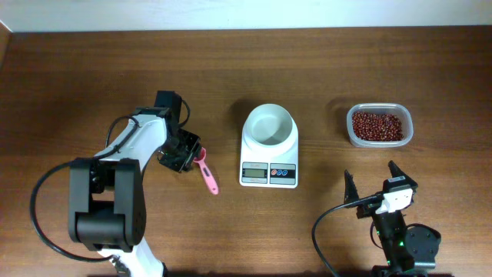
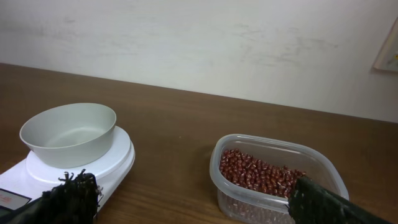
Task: Scoop and weigh 50g on scale
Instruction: 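Lift the pink scoop with the left gripper toward the scale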
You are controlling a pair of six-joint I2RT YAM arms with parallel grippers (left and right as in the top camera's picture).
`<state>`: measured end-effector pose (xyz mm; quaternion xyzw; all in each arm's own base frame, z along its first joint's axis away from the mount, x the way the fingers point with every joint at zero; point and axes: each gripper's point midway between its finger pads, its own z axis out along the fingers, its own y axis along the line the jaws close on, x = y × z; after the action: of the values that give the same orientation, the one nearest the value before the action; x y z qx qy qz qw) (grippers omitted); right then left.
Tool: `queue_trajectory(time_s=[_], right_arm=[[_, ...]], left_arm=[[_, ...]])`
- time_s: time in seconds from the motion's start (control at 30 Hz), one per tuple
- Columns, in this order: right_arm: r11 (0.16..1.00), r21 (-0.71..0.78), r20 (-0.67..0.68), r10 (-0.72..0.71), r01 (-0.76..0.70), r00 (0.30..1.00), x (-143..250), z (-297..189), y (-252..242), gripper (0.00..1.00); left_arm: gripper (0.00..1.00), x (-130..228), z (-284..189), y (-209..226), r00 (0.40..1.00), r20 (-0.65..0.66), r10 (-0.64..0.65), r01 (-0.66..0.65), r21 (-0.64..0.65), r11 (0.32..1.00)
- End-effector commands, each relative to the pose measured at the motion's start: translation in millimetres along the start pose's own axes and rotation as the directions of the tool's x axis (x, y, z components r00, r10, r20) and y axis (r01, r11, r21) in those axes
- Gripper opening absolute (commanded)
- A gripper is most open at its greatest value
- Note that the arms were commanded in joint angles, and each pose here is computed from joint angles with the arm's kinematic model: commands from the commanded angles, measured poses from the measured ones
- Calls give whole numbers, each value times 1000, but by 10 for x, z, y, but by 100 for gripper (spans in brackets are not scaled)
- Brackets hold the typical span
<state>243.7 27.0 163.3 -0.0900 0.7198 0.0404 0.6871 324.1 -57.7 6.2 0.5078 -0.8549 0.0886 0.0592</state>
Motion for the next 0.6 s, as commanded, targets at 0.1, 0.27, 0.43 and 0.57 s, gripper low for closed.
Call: queue_trajectory(time_s=[0.1,0.27,0.43,0.57], right_arm=[[1000,15,-2,4,-4,1000,19,-2,-26,99],[1000,15,-3,4,-4,1000,20,-2,-26,99],[1000,15,-3,4,-4,1000,20,-2,-26,99],[1000,15,-2,4,-4,1000,19,-2,-26,99]], left_arm=[[17,60,-123,-62,1000,-17,-2,3,29,1000],[25,12,-218,-92,989,33,143,-144,46,988],[41,-39,-531,-137,956,140,258,-271,80,959],[55,-256,-754,-103,786,293,545,-555,-56,830]])
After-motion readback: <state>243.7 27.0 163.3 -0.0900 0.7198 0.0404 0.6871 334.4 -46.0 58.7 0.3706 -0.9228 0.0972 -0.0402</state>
